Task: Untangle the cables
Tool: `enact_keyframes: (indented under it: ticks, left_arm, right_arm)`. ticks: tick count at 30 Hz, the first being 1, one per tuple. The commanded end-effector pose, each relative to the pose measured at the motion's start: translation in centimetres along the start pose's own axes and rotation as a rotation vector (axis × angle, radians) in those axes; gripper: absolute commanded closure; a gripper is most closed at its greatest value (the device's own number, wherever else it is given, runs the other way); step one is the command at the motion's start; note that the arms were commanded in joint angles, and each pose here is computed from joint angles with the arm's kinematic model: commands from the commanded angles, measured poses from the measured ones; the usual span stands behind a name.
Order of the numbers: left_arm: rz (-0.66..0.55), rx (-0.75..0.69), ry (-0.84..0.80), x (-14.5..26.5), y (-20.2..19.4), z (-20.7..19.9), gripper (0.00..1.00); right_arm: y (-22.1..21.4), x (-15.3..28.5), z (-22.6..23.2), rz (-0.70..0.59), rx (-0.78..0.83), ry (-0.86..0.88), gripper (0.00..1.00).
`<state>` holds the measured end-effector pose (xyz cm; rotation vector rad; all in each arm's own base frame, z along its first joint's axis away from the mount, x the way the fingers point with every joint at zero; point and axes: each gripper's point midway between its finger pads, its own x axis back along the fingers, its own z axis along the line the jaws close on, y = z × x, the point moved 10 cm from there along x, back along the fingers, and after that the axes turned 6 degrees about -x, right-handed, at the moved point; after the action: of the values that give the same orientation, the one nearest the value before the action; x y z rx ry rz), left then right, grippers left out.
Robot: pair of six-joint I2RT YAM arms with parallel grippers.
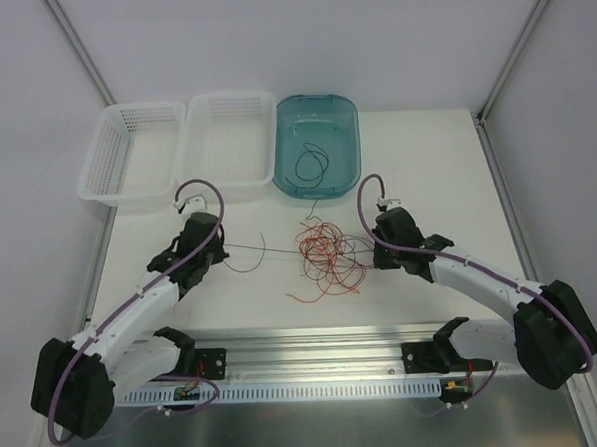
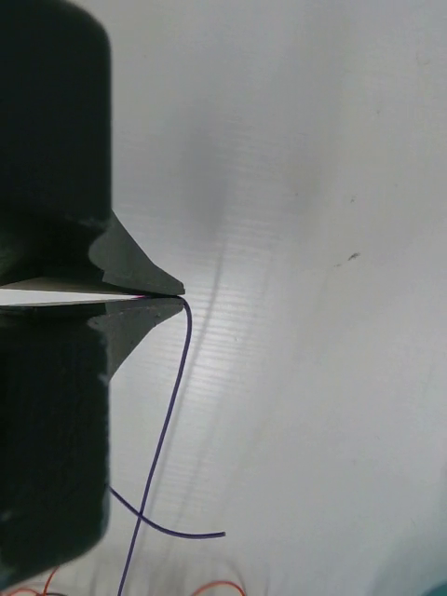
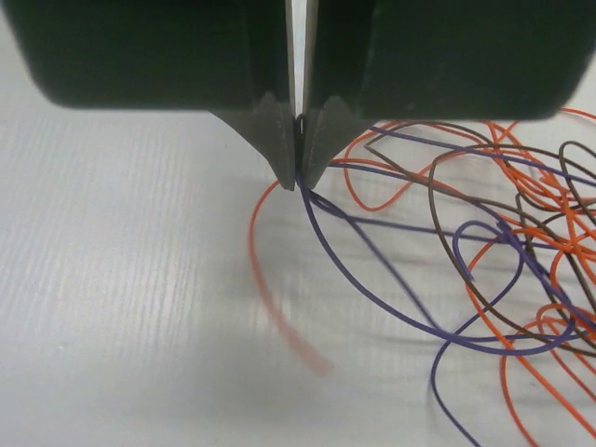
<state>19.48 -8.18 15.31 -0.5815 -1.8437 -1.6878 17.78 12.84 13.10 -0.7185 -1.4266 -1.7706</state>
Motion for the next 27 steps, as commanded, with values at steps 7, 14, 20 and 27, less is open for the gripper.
enact_keyframes:
  ticks: [7,14,20,27]
  left_arm:
    - [-0.030,0.091,-0.197,3.4,0.7,-0.7,1.00]
    - [0.027,-0.044,-0.378,4.9,0.2,-4.0,1.00]
    - [0.020,-0.049,-0.425,5.8,0.5,-5.0,1.00]
    - [-0.015,-0.030,-0.448,6.7,0.6,-4.7,1.00]
  right_arm:
    - [1.2,2.7,1.2,-0.058,0.129,0.066,0.74]
    - [2.6,6.9,6.3,-0.148,0.316,0.199,0.41]
    - [2.6,6.1,10.6,-0.099,0.323,0.312,0.41]
    - [0.8,-0.8,14.1,0.015,0.252,0.246,0.39]
